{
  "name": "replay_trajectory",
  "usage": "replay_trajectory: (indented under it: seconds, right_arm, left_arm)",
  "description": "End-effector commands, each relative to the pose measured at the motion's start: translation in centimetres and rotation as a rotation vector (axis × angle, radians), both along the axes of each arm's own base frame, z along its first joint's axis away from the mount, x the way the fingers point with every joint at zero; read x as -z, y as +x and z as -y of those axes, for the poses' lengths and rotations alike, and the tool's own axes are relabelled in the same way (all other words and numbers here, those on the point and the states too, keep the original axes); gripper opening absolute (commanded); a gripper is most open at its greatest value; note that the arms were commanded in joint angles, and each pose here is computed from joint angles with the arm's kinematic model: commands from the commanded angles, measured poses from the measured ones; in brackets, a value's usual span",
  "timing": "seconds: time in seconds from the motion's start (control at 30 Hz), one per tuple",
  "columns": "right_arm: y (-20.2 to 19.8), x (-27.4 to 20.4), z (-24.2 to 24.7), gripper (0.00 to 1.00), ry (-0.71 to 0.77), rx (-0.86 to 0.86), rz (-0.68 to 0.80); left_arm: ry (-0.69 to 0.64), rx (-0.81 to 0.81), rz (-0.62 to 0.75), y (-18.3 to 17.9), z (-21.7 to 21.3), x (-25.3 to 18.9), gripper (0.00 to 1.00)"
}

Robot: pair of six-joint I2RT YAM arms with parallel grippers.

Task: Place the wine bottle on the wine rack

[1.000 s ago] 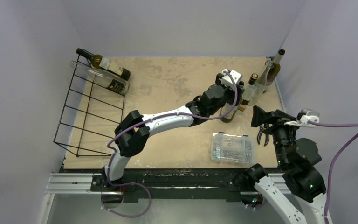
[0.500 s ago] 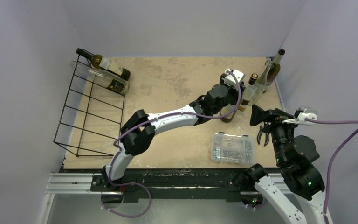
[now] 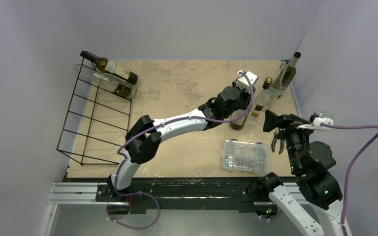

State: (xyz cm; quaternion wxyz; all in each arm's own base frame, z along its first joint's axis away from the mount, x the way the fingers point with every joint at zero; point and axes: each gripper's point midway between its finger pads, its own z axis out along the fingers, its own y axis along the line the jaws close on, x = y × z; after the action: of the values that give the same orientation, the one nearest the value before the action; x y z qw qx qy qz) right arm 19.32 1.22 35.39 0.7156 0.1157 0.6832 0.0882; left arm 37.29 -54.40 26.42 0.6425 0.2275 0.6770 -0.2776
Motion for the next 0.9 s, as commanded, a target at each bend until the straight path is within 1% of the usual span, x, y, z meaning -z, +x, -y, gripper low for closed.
replay_trajectory:
  seconds: [0.0,0.3,0.4,0.57,0.7,0.87]
  right_arm:
    - [0.5,-0.3,-0.3,0.99,-0.010,-0.003,0.007]
    - [0.8,0.0,-0.8,0.99,-0.018,-0.022,-0.007]
    - [0.9,0.1,-0.9,0.99,-0.020,-0.023,-0.012]
    - [1.4,0.4,-1.2,0.99,-0.027,-0.026,-0.028]
    - [1.8,0.5,-1.5,0.99,-0.030,-0.034,-0.042]
    - [2.8,1.0,-2.7,0.99,-0.004,-0.061,-0.071]
  left_arm:
    - [-0.051,-0.044,0.030,-0.3,-3.4,-5.4,0.00]
    - [-0.096,-0.054,0.023,-1.2,-7.7,-9.5,0.00]
    - [-0.113,-0.069,0.021,-1.4,-9.9,-11.1,0.00]
    - [-0.162,-0.083,-0.044,-1.7,-13.7,-12.0,0.00]
    - [-0.189,-0.125,-0.113,-1.7,-17.8,-12.5,0.00]
    - [-0.204,-0.237,-0.190,-1.7,-24.3,-12.5,0.00]
